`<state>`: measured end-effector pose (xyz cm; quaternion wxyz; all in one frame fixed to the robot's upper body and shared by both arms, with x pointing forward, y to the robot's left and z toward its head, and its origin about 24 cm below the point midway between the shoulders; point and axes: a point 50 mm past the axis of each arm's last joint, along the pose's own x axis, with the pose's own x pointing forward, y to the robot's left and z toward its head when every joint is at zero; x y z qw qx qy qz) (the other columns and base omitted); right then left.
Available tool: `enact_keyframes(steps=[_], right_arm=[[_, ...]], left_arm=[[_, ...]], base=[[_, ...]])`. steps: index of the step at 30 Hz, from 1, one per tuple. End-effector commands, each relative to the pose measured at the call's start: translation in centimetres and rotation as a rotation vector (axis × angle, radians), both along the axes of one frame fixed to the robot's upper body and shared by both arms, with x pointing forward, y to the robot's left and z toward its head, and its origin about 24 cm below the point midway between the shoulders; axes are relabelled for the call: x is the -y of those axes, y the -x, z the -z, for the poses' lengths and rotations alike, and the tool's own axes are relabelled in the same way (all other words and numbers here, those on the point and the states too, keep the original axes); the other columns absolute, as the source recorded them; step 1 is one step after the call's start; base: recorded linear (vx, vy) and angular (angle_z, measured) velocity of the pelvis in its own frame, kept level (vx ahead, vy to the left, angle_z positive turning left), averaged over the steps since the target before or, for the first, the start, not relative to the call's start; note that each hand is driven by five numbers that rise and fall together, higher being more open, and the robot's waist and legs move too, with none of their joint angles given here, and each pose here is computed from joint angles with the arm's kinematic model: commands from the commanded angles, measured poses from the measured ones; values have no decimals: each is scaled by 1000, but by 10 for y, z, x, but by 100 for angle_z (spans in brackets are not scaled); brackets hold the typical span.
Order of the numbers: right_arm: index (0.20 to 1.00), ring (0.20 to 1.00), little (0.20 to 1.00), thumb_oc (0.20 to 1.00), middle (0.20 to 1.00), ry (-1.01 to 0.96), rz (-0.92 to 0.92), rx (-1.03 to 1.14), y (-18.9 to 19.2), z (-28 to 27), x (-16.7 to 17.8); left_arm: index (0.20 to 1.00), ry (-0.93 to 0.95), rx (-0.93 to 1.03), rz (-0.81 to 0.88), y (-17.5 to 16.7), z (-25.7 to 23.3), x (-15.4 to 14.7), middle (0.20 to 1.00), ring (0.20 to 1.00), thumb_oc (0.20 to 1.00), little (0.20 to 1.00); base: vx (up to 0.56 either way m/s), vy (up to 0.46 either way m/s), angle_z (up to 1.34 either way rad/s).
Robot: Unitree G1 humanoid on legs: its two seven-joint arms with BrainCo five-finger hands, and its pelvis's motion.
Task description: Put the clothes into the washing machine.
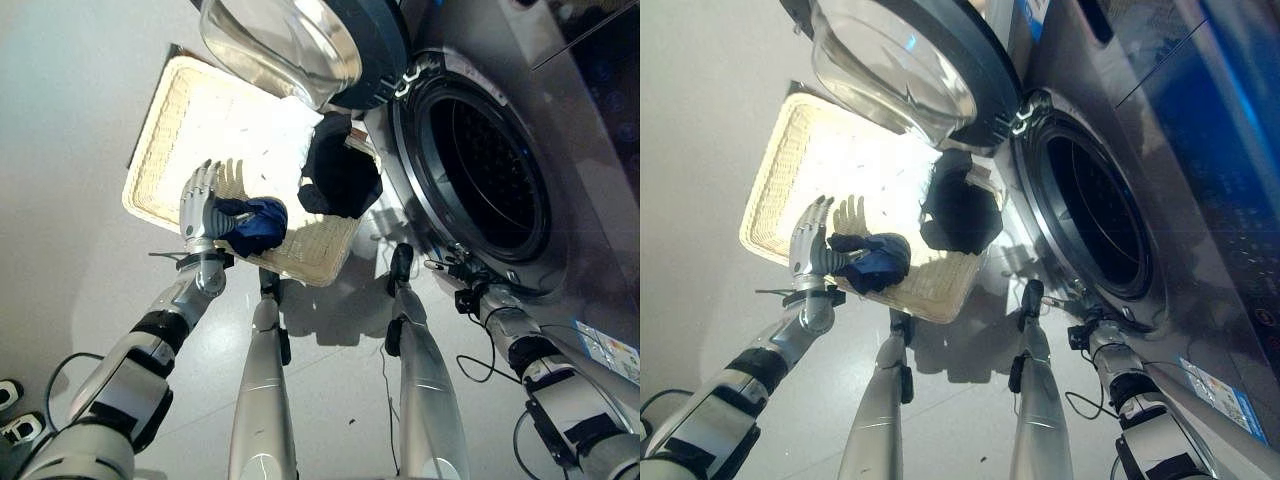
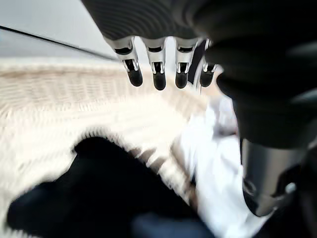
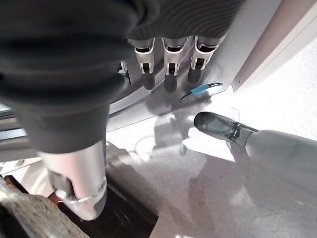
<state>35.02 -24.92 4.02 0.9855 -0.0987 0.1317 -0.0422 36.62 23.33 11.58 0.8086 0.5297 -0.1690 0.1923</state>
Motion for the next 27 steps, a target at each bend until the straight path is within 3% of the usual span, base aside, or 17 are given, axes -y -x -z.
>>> enact_keyframes(steps=[1, 14, 22, 27], right_arm=[[1000, 1000, 1000, 1000, 1000, 17, -23, 81, 0, -16, 8], [1000, 1000, 1000, 1000, 1000, 46, -9, 145, -11, -40, 13], [1000, 1000, 1000, 1000, 1000, 51, -18, 161, -16, -47, 10], [1000, 1000, 1000, 1000, 1000, 41, -17, 165, -17, -46, 7]], left_arm=[[1000, -63, -1, -88, 1, -12, -27, 1000, 1000, 1000, 1000], [1000, -79, -265, -107, -4, 8, -37, 1000, 1000, 1000, 1000], [1000, -87, -327, -106, -8, 8, -36, 1000, 1000, 1000, 1000], [1000, -54, -261, -98, -11, 0, -31, 1000, 1000, 1000, 1000]], base=[[14, 39, -2], [0, 21, -2], [0, 0, 0], [0, -6, 1]])
